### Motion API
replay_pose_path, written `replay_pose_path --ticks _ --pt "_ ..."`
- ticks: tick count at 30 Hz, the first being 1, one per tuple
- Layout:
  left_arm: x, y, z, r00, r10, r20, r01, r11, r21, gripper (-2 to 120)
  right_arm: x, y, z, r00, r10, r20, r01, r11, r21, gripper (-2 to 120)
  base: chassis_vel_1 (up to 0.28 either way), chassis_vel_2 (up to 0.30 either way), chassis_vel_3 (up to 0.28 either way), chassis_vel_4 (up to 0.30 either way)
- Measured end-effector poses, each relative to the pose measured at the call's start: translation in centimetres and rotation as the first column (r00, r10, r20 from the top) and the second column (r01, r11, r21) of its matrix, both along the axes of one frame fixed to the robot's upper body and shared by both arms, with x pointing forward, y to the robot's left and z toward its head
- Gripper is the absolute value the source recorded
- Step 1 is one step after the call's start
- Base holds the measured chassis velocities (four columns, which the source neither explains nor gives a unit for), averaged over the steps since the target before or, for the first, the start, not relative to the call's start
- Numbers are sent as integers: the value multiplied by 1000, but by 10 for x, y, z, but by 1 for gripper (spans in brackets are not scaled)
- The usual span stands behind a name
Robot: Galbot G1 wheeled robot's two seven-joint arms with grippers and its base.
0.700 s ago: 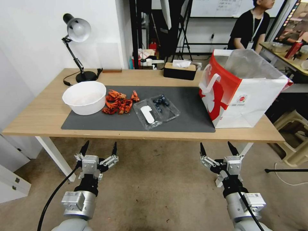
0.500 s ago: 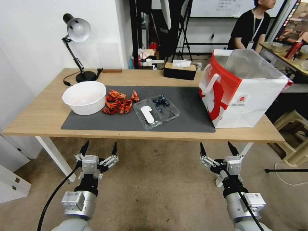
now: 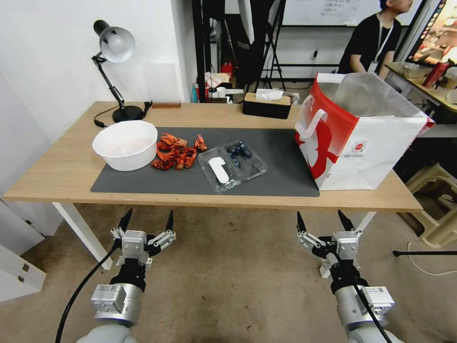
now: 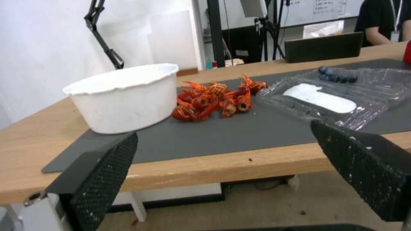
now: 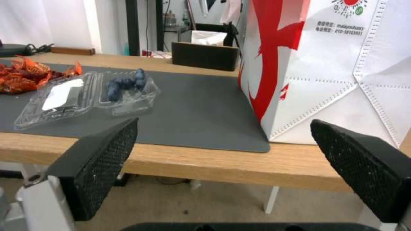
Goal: Close the takeout container lid, then place the container into the takeout bag.
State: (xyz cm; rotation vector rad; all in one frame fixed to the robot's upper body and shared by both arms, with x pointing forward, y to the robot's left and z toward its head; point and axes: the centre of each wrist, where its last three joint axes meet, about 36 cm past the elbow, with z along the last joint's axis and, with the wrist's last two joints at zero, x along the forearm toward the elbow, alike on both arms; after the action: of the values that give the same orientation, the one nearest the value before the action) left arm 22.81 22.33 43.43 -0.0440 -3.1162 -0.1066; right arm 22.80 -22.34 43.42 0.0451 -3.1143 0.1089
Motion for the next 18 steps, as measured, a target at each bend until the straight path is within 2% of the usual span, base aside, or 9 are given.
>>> replay_pose_path --ticks 4,6,8,11,12,14,16,17,18 --pt "1 -1 5 1000 4 -14 -5 999 -33 100 0 -2 7 1000 15 -28 -15 1000 3 100 0 0 0 0" --pt "3 -5 17 999 6 -51 -11 994 -106 100 0 -6 21 995 48 -83 -48 999 9 100 0 0 0 0" --pt "4 -7 21 998 3 -64 -11 992 -126 100 0 -6 25 993 60 -100 -59 998 11 100 0 0 0 0" --pt "4 -12 36 992 -16 -127 -11 978 -206 100 -1 -9 42 979 109 -173 -107 994 21 100 0 0 0 0" --pt "4 -12 36 992 -16 -127 -11 978 -206 100 -1 -9 42 979 109 -173 -107 994 21 100 0 0 0 0" --pt "4 -16 46 983 -41 -179 -6 967 -253 100 -2 -11 55 964 145 -224 -142 989 29 100 0 0 0 0" --pt "4 -16 47 982 -43 -183 -6 967 -256 100 -3 -11 57 962 149 -231 -146 989 30 100 0 0 0 0" --pt "5 -19 45 975 -79 -205 17 957 -290 100 -3 -12 65 949 178 -260 -174 984 38 100 0 0 0 0" --pt "7 -19 42 973 -88 -212 22 955 -295 100 1 -19 69 945 205 -254 -199 979 48 100 0 0 0 0"
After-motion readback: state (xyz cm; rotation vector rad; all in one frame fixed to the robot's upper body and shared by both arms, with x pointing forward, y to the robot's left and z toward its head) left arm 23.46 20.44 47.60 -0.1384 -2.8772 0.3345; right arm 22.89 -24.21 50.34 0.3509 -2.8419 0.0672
